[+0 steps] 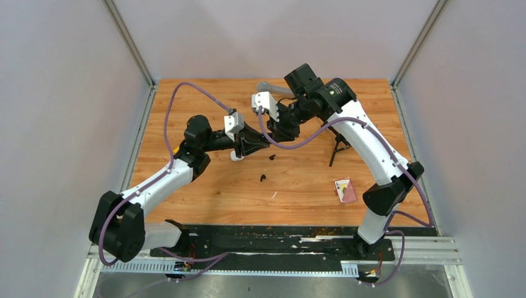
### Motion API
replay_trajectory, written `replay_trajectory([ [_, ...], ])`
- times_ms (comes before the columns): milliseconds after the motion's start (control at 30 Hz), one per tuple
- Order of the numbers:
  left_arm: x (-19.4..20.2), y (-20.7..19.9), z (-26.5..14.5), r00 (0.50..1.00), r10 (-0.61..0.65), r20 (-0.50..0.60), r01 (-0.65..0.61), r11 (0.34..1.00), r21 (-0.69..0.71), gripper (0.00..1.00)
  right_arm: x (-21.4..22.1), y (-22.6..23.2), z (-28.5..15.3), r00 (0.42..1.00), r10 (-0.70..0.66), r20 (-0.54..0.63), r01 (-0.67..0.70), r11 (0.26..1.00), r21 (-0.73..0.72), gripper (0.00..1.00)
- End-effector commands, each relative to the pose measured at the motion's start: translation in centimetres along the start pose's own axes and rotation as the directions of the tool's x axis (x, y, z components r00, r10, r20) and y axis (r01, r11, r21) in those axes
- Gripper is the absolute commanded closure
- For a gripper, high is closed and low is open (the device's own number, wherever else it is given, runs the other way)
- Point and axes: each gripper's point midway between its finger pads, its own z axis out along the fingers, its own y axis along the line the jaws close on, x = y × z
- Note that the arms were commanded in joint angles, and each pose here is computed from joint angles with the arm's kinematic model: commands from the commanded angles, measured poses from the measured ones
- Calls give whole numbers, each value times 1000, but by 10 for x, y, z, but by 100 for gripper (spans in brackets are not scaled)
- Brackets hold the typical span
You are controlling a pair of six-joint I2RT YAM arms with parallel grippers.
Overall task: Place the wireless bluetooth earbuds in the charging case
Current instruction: Open the charging case.
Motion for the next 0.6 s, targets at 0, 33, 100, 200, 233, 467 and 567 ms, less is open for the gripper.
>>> replay_trajectory([
  [0,-3,-1,3,1000,15,21,-15,1000,2,77,-16,-2,-7,999,-19,44,18,1000,23,100],
  [33,-3,0,2,1000,17,22,-17,1000,0,82,-15,-2,-6,999,-13,45,12,1000,20,98],
  [100,-2,0,3,1000,15,22,-15,1000,1,90,-14,-1,-4,999,4,42,-4,1000,14,92],
  [200,0,0,3,1000,2,27,-2,1000,-3,100,-13,1,-1,998,38,41,-38,999,-3,80],
  [233,0,0,3,1000,2,29,-2,1000,-2,100,-12,2,1,998,52,40,-51,999,-9,76],
  [467,1,-4,3,999,39,37,-40,999,22,100,-7,-8,3,986,158,56,-158,987,-11,64],
  [567,2,-5,3,998,53,34,-54,998,27,100,-10,-15,0,975,205,86,-204,979,-20,64],
])
